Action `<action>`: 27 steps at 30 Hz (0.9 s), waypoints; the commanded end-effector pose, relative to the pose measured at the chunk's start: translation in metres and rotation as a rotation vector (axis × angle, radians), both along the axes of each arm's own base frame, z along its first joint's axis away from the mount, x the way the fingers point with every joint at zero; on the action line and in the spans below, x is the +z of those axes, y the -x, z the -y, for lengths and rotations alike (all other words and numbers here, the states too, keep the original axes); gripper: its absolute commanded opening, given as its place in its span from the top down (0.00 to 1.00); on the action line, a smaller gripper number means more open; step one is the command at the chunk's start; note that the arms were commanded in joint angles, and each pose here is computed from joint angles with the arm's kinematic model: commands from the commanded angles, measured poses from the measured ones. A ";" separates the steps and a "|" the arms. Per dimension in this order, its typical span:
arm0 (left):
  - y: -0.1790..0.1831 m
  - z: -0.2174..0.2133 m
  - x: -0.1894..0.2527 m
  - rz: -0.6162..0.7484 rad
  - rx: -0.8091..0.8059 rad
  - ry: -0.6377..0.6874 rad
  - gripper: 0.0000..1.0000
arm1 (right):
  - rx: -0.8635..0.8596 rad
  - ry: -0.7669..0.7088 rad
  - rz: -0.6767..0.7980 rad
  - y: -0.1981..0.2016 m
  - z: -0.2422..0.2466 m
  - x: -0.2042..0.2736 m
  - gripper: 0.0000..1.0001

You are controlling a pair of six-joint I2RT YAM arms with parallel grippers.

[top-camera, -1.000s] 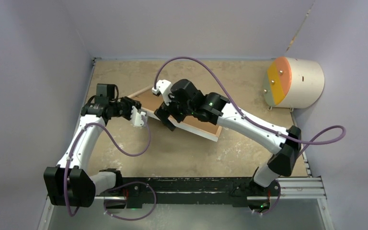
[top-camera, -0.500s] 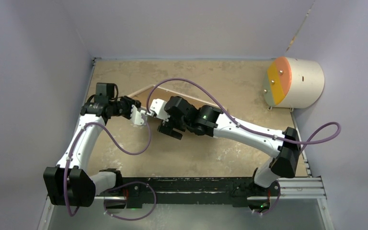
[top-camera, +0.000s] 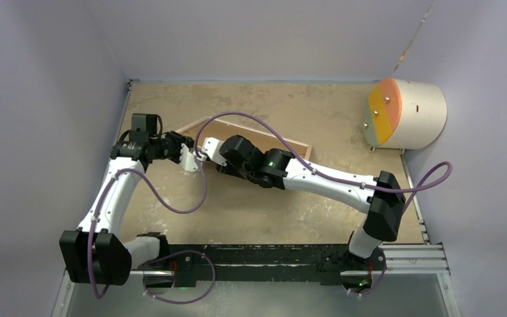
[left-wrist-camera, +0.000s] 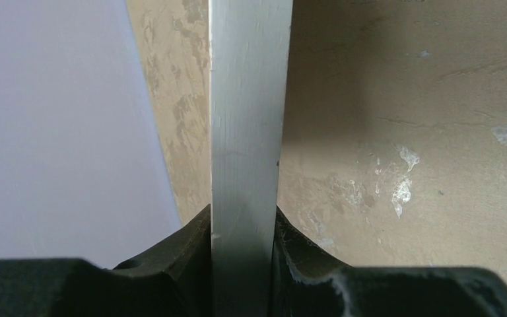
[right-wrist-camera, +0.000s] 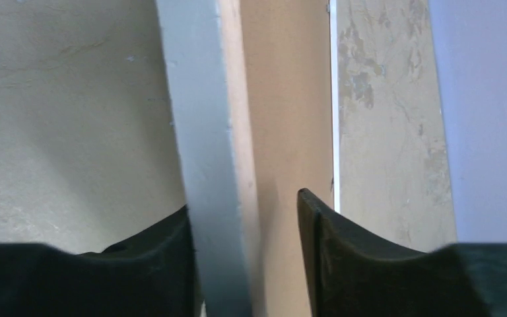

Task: Put the photo into the frame
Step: Turn over the photo frame at the center of the board.

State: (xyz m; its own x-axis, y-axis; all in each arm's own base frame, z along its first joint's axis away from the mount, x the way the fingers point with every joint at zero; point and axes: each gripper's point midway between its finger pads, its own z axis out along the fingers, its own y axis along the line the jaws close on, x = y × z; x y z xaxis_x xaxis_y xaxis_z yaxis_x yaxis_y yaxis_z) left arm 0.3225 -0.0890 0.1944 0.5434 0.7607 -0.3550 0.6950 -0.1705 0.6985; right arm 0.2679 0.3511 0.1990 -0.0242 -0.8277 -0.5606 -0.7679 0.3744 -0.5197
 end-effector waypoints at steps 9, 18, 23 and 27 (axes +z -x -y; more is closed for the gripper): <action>-0.011 0.005 0.042 0.096 0.056 0.104 0.21 | -0.027 -0.107 0.127 -0.016 -0.012 0.047 0.75; -0.040 -0.018 0.148 0.152 0.331 0.490 0.10 | -0.036 -0.248 0.012 -0.015 -0.044 0.093 0.82; -0.053 -0.058 0.204 0.119 0.501 0.737 0.08 | -0.056 -0.340 -0.064 -0.031 -0.063 0.121 0.85; -0.053 -0.073 0.217 0.096 0.569 0.808 0.07 | -0.091 -0.403 -0.145 -0.049 -0.063 0.122 0.86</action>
